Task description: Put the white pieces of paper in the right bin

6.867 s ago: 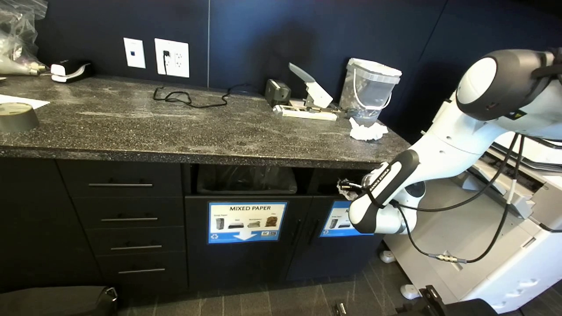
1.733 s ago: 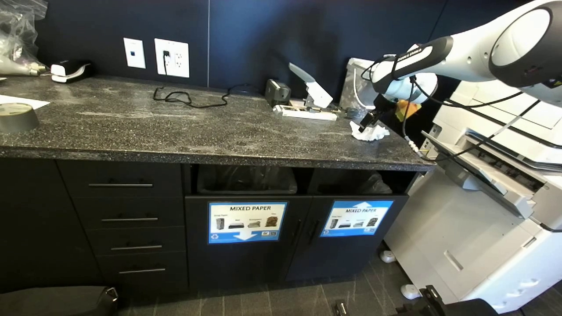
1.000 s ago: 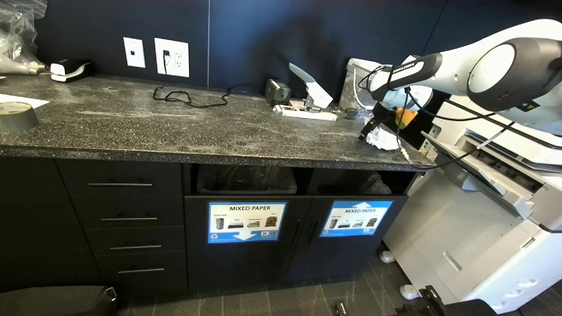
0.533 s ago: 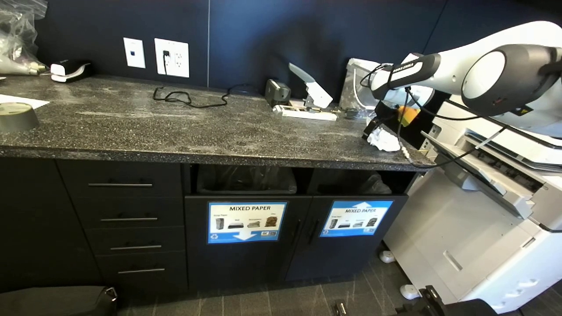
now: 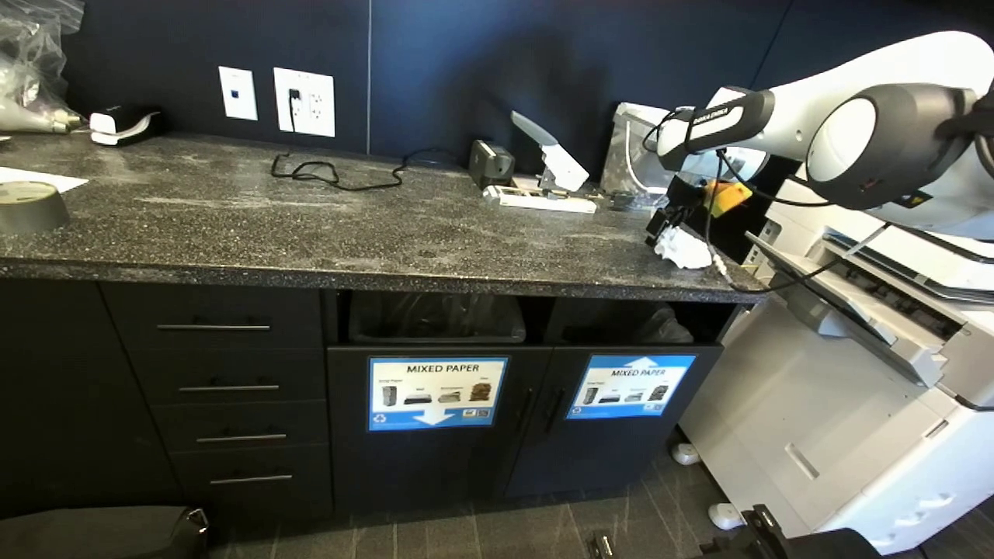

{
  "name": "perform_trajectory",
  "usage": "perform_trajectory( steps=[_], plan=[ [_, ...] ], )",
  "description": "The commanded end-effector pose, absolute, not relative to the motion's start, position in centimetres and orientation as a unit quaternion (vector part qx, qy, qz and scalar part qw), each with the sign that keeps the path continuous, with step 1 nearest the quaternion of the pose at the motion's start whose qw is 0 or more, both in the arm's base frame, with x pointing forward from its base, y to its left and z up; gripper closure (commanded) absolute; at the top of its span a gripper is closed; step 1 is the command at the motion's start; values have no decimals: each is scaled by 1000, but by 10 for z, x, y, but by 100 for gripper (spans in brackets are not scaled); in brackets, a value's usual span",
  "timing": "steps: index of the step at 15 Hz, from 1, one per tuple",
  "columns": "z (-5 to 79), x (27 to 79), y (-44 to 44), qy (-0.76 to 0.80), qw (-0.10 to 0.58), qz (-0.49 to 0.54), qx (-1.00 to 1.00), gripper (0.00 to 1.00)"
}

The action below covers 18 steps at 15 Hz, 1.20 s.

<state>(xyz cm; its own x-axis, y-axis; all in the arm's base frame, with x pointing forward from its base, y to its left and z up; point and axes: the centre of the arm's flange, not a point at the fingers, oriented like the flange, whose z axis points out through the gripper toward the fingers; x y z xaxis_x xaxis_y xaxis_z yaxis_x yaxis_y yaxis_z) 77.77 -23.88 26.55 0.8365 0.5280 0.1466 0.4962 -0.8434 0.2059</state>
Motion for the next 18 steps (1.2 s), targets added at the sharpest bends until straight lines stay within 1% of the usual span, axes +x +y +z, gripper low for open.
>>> perform_trajectory(
  steps=[1, 2, 4, 5, 7, 8, 10, 11, 12, 13, 14, 15, 17, 18],
  plan=[
    [270, 796, -234, 208, 94, 82, 970, 0],
    [275, 800, -255, 189, 86, 75, 975, 0],
    [272, 793, -237, 168, 95, 65, 979, 0],
    [276, 796, -253, 155, 89, 61, 982, 0],
    [274, 790, -238, 141, 94, 54, 984, 0],
    [277, 793, -253, 131, 88, 51, 986, 0],
    [273, 790, -238, 122, 94, 45, 987, 0],
    [278, 790, -251, 115, 89, 45, 988, 1],
    [279, 788, -256, 110, 87, 43, 989, 26],
    [275, 787, -239, 109, 95, 41, 989, 26],
    [277, 786, -244, 105, 94, 42, 989, 30],
    [279, 787, -254, 99, 90, 41, 990, 40],
    [276, 783, -239, 97, 96, 41, 990, 55],
    [281, 787, -256, 92, 90, 40, 991, 63]
  ],
)
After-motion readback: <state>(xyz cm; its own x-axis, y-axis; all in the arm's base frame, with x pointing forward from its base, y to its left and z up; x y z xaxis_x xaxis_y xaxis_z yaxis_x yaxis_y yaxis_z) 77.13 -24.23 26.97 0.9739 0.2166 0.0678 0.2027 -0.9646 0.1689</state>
